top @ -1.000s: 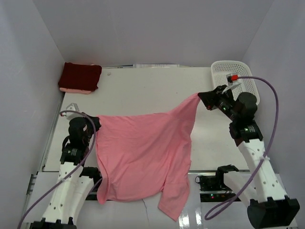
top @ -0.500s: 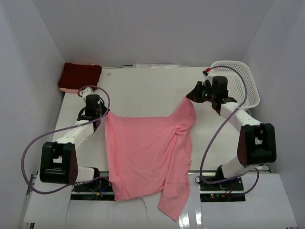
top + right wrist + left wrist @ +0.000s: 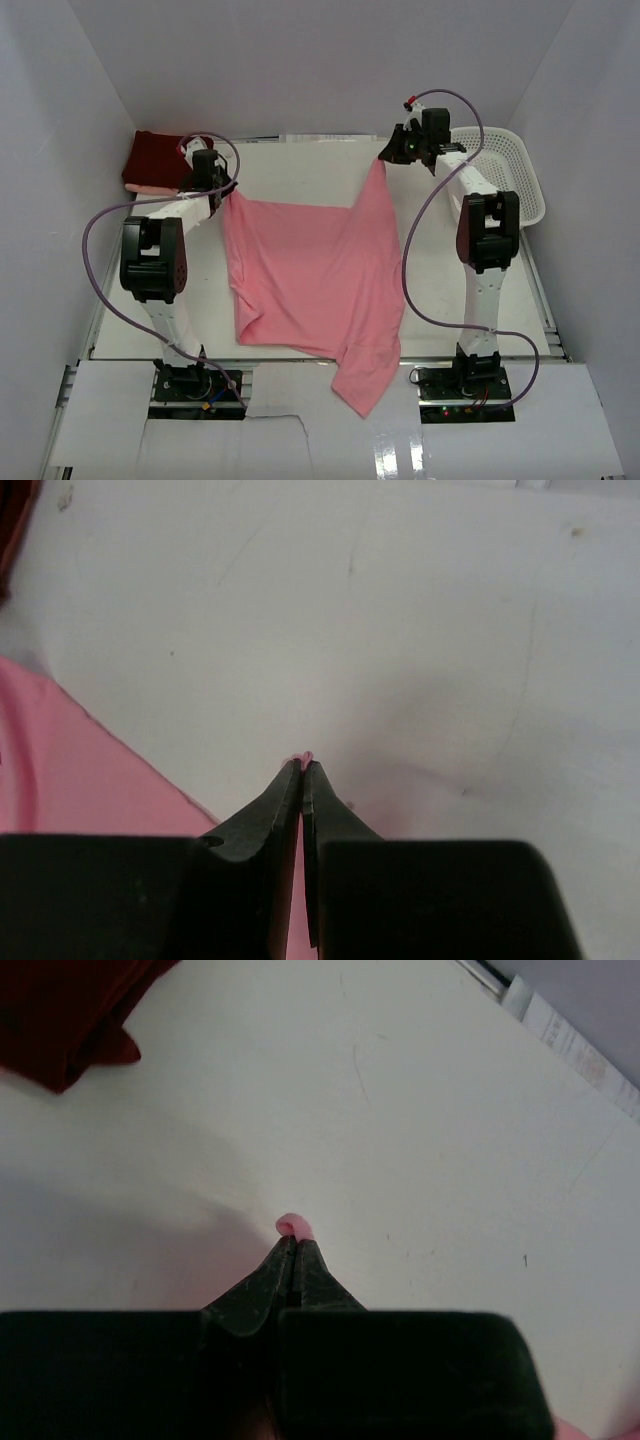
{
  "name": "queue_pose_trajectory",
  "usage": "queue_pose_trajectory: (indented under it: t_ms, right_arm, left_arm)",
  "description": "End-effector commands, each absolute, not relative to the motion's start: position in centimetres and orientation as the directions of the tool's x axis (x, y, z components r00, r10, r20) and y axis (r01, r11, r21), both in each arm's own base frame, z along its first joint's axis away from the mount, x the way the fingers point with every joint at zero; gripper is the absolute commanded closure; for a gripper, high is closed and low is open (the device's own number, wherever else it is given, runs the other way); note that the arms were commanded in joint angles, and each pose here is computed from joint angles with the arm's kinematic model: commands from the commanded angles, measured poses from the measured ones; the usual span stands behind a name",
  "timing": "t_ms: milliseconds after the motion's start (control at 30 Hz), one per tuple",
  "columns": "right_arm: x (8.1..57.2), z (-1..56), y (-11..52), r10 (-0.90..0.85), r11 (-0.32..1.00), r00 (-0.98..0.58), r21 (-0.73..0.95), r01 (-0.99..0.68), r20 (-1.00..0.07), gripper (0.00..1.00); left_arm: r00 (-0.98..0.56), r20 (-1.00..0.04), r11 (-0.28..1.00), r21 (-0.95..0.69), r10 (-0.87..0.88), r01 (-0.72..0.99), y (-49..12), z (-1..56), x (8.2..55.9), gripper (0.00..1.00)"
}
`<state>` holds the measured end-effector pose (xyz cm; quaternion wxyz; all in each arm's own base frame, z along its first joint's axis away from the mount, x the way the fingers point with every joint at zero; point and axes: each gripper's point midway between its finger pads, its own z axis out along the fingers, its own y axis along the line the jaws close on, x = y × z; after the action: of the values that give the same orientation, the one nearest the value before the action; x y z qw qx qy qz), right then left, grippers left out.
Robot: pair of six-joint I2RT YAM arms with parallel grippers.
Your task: Fold and stack the t-shirts
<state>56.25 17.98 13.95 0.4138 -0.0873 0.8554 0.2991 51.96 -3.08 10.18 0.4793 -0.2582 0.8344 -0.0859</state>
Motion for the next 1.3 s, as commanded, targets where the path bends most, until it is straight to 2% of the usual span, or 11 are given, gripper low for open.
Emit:
queue_pose_trajectory:
  t_ms: [0,100,167,333,533,567,633,667,767,867,1267]
  right_arm:
    - [58.9,15.0,17.6,0.072,0.821,-0.619,0.399,-0.409,-0.782,0.92]
    - [60.1,18.5,17.7,0.106,0.803,-0.54,0.392,-0.448,-0.835,0.92]
    - [59.6,22.4,17.9,0.134,0.781,-0.456,0.377,-0.498,-0.88,0.92]
    - [55.0,33.0,17.6,0.131,0.762,-0.287,0.281,-0.583,-0.949,0.92]
    - [42.8,47.0,14.5,0.058,0.81,0.018,0.036,-0.585,-0.998,0.92]
    - [38.5,51.5,13.5,0.063,0.821,0.132,-0.024,-0.57,-0.989,0.92]
    - [34.0,54.8,12.7,0.069,0.831,0.247,-0.082,-0.551,-0.967,0.92]
    - [29.2,57.9,12.0,0.087,0.833,0.357,-0.129,-0.538,-0.93,0.92]
    - [20.9,61.6,10.8,0.115,0.839,0.527,-0.202,-0.506,-0.842,0.92]
    - [15.7,63.0,9.6,0.128,0.855,0.629,-0.236,-0.461,-0.767,0.92]
    - [6.6,65.6,8.6,0.141,0.857,0.764,-0.309,-0.413,-0.63,0.92]
  left_arm:
    - [-0.388,-0.762,0.847,-0.396,-0.518,-0.355,-1.2,11.1,55.0,1.0]
    - [-0.369,-0.718,0.796,-0.444,-0.591,-0.411,1.9,10.7,55.9,1.0]
    - [-0.363,-0.699,0.785,-0.508,-0.616,-0.354,1.7,12.2,56.1,1.0]
    - [-0.254,-0.774,0.815,-0.55,-0.58,-0.183,0.7,23.4,53.7,1.0]
    - [0.02,-0.84,0.84,-0.542,-0.542,-0.017,0.4,37.8,44.7,1.0]
    - [0.059,-0.843,0.844,-0.536,-0.535,0.007,0.3,39.6,43.2,1.0]
    - [0.185,-0.836,0.856,-0.514,-0.516,0.064,0.3,44.5,38.3,1.0]
    - [0.238,-0.832,0.863,-0.501,-0.501,0.066,0.6,46.1,36.6,1.0]
    - [0.397,-0.781,0.866,-0.494,-0.482,0.079,1.4,49.9,30.4,1.0]
    - [0.492,-0.735,0.856,-0.515,-0.467,0.042,2.7,50.8,26.4,1.0]
    - [0.561,-0.671,0.805,-0.593,-0.485,-0.014,4.5,50.2,23.3,1.0]
